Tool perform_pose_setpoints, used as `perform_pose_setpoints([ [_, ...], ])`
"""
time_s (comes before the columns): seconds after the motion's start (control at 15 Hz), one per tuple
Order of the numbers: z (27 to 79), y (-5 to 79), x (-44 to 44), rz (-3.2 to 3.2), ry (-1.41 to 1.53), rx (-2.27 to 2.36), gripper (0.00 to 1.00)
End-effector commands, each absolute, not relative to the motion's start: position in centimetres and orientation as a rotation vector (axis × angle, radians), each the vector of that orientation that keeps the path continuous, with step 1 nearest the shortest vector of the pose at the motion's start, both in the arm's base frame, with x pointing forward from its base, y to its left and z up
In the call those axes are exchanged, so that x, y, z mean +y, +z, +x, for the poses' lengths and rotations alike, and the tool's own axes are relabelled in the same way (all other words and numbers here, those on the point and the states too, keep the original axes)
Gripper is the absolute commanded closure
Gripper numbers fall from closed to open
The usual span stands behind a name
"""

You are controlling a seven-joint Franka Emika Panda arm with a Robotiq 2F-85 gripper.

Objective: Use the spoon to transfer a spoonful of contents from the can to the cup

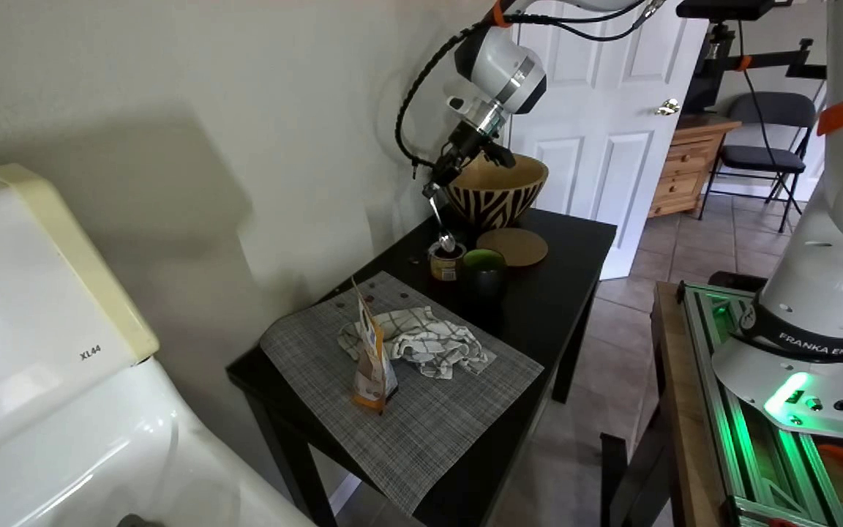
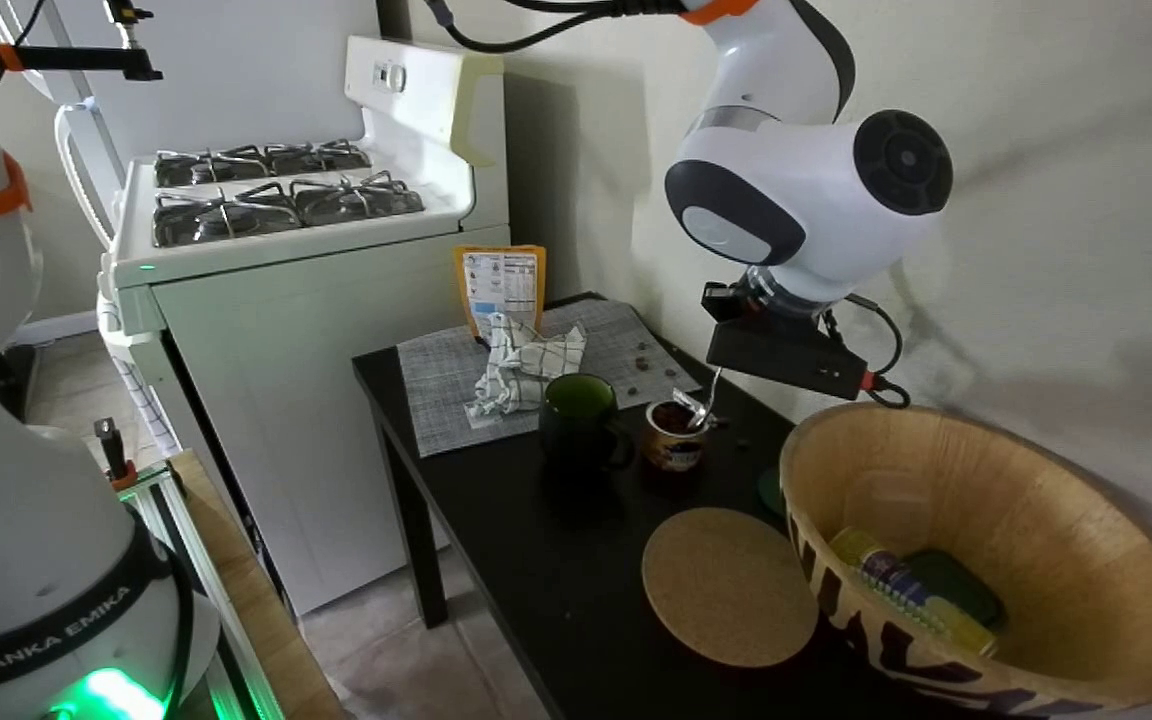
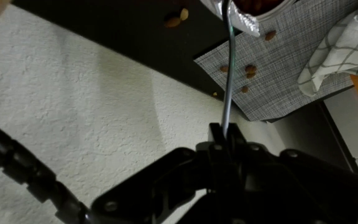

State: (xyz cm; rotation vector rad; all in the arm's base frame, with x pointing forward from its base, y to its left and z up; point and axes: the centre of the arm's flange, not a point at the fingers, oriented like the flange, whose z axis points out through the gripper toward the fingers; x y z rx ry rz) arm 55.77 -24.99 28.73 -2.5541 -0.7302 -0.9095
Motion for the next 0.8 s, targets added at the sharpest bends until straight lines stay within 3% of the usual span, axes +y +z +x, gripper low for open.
perform_pose_setpoints([
  [0.0,54.3,27.2,-24.8,-2.559,-0.911,-0.730,0.98],
  [0.73,54.6,24.8,-25.2,-2.373,-0.988,-0.627,0.98],
])
